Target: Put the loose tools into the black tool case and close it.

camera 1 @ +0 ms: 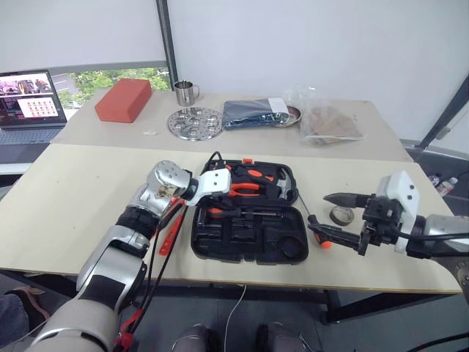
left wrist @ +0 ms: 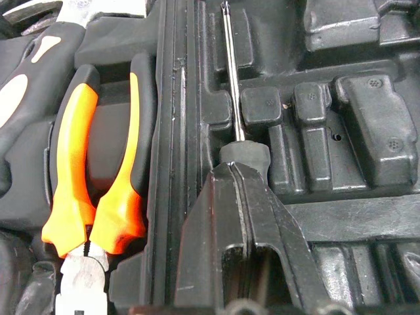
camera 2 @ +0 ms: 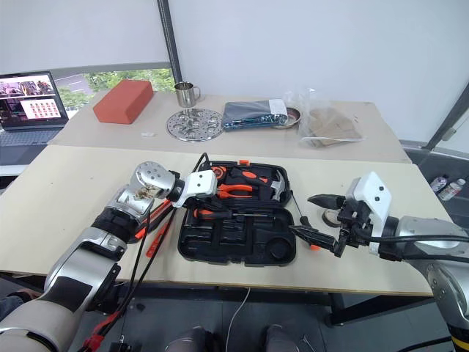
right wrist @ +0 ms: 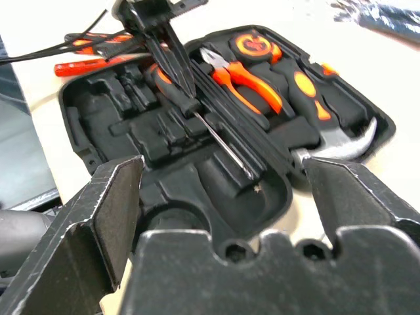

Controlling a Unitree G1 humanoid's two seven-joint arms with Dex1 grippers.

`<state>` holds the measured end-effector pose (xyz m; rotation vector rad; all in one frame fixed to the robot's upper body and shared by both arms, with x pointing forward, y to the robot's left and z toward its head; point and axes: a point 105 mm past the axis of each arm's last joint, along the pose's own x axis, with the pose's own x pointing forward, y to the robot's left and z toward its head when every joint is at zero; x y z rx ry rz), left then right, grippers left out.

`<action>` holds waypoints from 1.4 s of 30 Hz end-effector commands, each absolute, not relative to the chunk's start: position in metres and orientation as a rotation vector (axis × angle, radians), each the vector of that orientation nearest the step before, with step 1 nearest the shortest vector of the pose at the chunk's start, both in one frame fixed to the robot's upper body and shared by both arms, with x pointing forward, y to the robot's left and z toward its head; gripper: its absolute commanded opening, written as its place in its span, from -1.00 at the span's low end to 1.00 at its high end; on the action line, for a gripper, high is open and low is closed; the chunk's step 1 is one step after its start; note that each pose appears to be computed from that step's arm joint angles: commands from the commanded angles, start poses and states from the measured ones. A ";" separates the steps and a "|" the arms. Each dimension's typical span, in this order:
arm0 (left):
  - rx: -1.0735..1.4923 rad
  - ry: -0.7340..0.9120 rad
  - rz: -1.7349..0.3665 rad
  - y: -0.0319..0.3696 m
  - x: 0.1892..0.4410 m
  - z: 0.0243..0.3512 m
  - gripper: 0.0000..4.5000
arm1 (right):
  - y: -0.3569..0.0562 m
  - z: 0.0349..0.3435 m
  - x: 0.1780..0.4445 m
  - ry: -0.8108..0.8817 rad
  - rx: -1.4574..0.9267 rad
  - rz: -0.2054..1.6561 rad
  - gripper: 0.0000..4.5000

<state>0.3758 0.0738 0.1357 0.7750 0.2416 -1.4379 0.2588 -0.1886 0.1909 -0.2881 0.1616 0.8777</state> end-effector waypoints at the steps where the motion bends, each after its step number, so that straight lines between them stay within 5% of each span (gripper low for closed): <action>1: 0.538 0.162 -1.480 0.075 0.368 0.165 -0.77 | -0.204 0.194 0.254 0.156 -0.291 0.721 1.00; 5: 0.366 0.019 -1.448 0.086 0.360 0.206 -0.18 | -0.206 0.171 0.241 0.215 -0.246 0.591 1.00; 13: 0.270 0.089 -1.606 0.093 0.318 0.217 0.98 | -0.214 0.129 0.259 0.249 -0.150 0.285 1.00; 18: 0.325 0.113 -1.604 0.092 0.318 0.211 0.98 | -0.201 0.109 0.271 0.271 -0.112 0.289 1.00; 21: 0.355 0.116 -1.612 0.092 0.317 0.208 1.00 | -0.194 0.095 0.278 0.294 -0.108 0.287 0.72; 29: 0.409 0.156 -1.596 0.105 0.317 0.202 1.00 | -0.199 0.101 0.285 0.212 -0.047 0.156 -0.54; 35: 0.434 0.208 -1.524 0.131 0.322 0.197 1.00 | -0.177 0.161 0.272 0.003 0.012 0.224 -0.57; 38: 0.445 0.241 -1.510 0.143 0.318 0.194 1.00 | -0.152 0.185 0.274 -0.037 -0.092 0.465 -0.57; 42: 0.457 0.267 -1.513 0.150 0.315 0.192 1.00 | -0.126 0.181 0.274 0.024 -0.308 0.817 -0.57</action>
